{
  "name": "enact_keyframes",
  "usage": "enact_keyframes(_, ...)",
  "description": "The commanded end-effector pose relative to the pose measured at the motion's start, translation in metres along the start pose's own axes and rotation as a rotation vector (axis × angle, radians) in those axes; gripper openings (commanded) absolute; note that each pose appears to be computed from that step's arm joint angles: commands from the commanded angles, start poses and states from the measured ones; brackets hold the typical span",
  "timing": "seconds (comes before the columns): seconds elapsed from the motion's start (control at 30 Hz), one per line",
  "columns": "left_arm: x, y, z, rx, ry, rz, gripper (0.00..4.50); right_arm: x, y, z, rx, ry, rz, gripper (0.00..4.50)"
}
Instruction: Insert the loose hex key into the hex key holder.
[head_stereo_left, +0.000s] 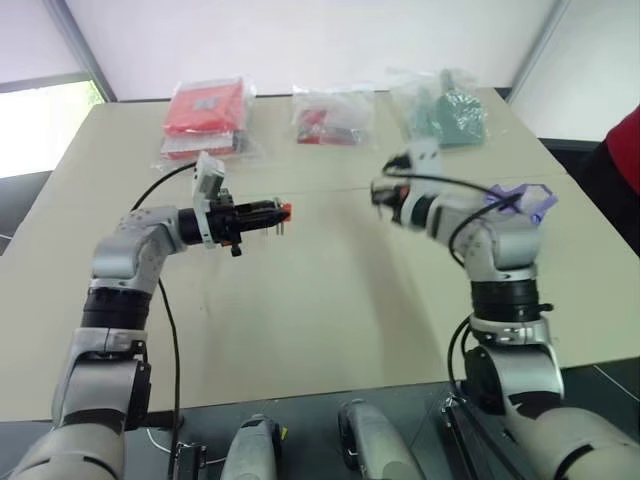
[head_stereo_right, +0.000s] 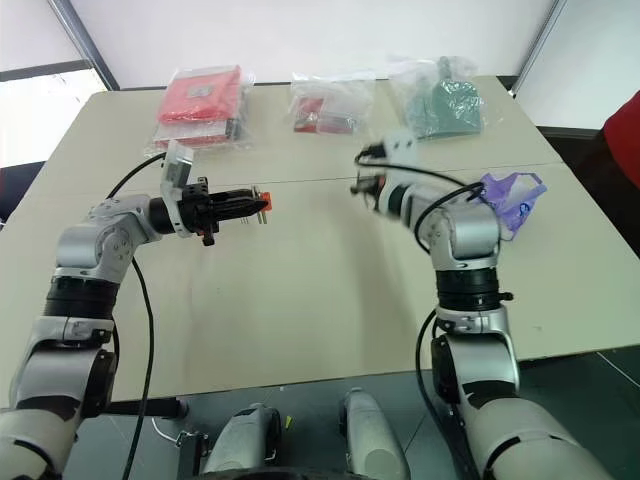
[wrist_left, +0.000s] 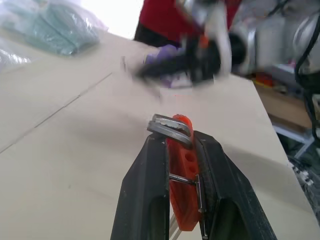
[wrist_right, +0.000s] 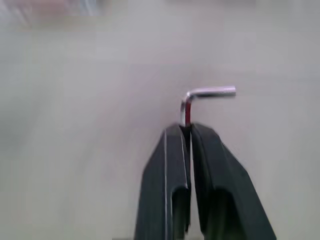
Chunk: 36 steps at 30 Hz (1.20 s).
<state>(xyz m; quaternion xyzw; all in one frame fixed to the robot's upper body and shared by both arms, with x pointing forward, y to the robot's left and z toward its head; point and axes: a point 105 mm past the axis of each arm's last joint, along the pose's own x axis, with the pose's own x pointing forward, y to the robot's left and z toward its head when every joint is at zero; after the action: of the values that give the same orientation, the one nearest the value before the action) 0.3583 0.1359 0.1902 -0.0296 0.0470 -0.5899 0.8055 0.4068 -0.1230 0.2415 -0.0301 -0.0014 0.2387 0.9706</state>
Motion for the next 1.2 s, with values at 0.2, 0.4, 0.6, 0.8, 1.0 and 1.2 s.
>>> enact_keyframes(0.2,0.03,0.0,0.039,0.024,-0.056,-0.121,0.16,-0.02,0.062,0.08,0.081,-0.48,0.283,0.02)
enact_keyframes(0.4,0.045,-0.005,0.057,0.043,-0.087,-0.187,0.16,-0.02,0.079,0.086,0.169,-0.535,0.329,0.02)
enact_keyframes(0.6,0.052,-0.004,0.068,0.07,-0.133,-0.179,0.16,-0.023,0.089,0.086,0.182,-0.54,0.359,0.02)
enact_keyframes(0.8,0.055,-0.005,0.072,0.078,-0.153,-0.186,0.16,-0.025,0.097,0.076,0.187,-0.518,0.369,0.02)
enact_keyframes(1.0,0.057,-0.003,0.074,0.087,-0.169,-0.178,0.16,-0.025,0.104,0.065,0.178,-0.484,0.384,0.02)
enact_keyframes(1.2,0.059,-0.006,0.078,0.09,-0.182,-0.19,0.16,-0.024,0.106,0.062,0.177,-0.478,0.386,0.02)
